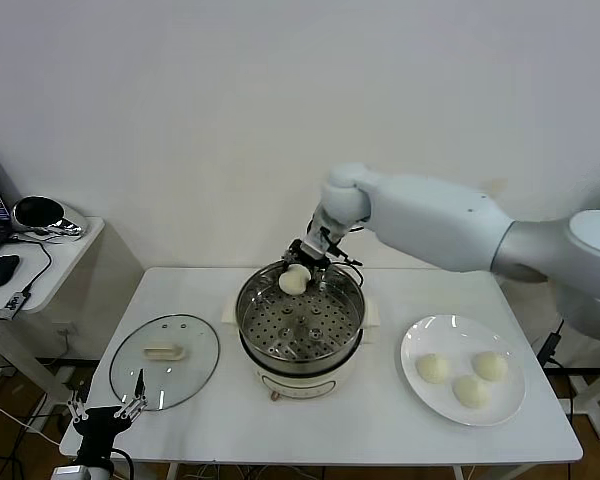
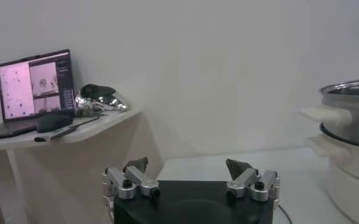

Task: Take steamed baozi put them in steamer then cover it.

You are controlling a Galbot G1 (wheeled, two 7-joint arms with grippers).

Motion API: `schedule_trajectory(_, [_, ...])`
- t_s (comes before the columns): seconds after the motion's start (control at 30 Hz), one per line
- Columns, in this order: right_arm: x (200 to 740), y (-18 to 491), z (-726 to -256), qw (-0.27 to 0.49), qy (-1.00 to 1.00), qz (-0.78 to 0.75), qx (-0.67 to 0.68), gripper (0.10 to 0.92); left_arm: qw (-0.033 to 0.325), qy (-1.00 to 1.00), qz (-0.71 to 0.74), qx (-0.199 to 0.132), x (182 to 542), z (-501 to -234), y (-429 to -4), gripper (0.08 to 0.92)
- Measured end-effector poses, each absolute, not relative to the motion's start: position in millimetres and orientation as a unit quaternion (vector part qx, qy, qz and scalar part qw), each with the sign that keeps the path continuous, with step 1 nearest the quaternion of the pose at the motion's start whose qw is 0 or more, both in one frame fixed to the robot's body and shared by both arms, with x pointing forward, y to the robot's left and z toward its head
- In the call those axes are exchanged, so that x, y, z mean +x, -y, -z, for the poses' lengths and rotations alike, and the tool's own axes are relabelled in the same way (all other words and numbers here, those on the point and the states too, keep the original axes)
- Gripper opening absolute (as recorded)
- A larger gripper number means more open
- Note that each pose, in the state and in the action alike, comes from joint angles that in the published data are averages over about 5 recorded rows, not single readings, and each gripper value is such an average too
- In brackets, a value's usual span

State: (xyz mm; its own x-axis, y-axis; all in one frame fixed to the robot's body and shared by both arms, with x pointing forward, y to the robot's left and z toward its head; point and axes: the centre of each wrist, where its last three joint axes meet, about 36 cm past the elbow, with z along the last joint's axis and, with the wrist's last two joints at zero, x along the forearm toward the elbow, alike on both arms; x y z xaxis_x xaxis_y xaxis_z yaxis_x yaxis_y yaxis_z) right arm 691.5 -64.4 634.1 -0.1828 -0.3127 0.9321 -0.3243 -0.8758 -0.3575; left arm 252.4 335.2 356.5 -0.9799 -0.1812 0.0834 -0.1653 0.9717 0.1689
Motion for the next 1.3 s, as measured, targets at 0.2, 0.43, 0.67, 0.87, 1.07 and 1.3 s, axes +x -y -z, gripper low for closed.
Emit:
schedule_trajectory(0.2, [698,57,-621,-0.013,0.204,-0.745,0.634,0.577,0.048,0.992,0.081,0.089,254,-356,-336,0.823])
schedule_trajectory(0.43, [706,52,-605,-0.025,0.173,-0.756,0.631,0.577,0.047,0.992,0.081,0.090,255,-357,-337,0.823])
schedule_trajectory(0.67, [711,49,-589,-0.030,0.155,-0.760,0.630,0.688,0.047,0.991,0.081,0.093,254,-357,-337,0.823])
schedule_trajectory(0.87, [712,50,-588,-0.034,0.151,-0.762,0.629,0.812,0.045,0.991,0.079,0.097,253,-359,-336,0.823])
schedule_trajectory(1.07, [710,54,-610,-0.029,0.164,-0.761,0.627,0.823,0.041,0.991,0.081,0.097,253,-363,-338,0.823])
schedule_trajectory(1.3, [691,81,-664,0.028,0.226,-0.757,0.612,0.823,0.034,0.991,0.084,0.097,255,-368,-339,0.823])
